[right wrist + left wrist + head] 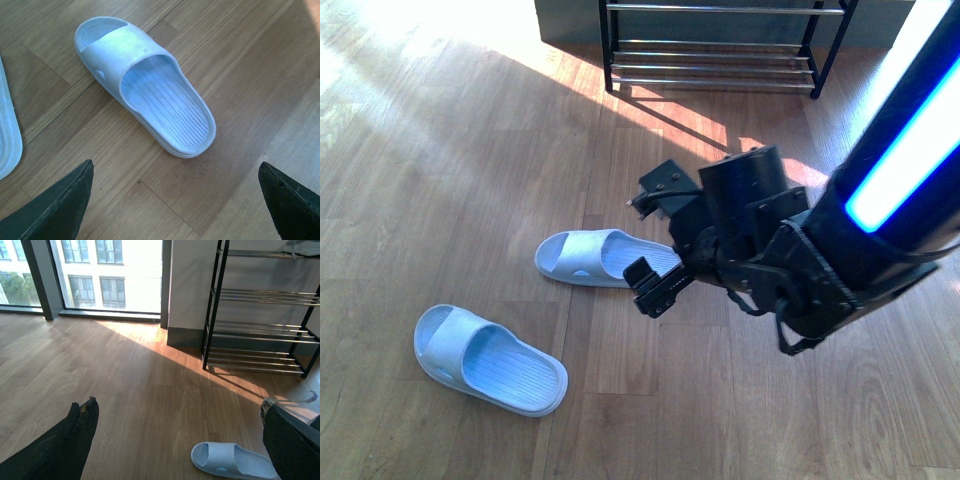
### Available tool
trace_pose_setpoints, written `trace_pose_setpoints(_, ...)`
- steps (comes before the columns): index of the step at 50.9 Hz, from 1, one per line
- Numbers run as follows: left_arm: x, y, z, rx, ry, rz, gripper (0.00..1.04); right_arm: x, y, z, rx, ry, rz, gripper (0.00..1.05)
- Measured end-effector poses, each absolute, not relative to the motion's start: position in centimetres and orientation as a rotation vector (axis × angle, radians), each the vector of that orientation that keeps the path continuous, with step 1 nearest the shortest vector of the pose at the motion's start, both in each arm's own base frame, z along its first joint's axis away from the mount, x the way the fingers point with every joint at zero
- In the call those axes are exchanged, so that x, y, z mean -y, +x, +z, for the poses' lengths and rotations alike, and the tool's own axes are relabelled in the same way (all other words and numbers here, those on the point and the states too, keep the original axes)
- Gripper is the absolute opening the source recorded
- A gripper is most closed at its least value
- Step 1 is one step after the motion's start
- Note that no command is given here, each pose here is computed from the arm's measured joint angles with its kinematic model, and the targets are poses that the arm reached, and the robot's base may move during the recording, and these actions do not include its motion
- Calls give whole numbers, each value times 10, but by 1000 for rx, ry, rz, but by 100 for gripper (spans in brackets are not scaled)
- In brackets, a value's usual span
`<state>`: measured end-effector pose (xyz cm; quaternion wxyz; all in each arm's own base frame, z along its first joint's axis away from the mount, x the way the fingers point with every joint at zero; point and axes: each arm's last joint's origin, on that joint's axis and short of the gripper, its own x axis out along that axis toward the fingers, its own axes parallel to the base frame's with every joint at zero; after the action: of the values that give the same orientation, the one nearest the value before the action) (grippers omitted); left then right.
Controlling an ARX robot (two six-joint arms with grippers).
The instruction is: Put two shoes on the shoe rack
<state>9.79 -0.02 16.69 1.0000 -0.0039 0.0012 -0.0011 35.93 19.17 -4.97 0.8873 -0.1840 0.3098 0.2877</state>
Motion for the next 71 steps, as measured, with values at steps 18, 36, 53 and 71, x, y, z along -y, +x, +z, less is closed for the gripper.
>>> trace_pose_setpoints(18, 0, 98, 167, -2, -8, -2, 95, -249, 384, -126, -703, -483, 648, 96)
trace_pose_setpoints(36, 0, 98, 167, -2, -7, -2, 95, -263, 413, -156, -721, -445, 582, 96)
trace_pose_setpoints(53, 0, 98, 167, -2, -8, -2, 95, -285, 417, -164, -717, -403, 627, 96)
trace_pose_setpoints(71, 0, 98, 167, -2, -8, -2, 95, -293, 420, -179, -734, -408, 628, 88)
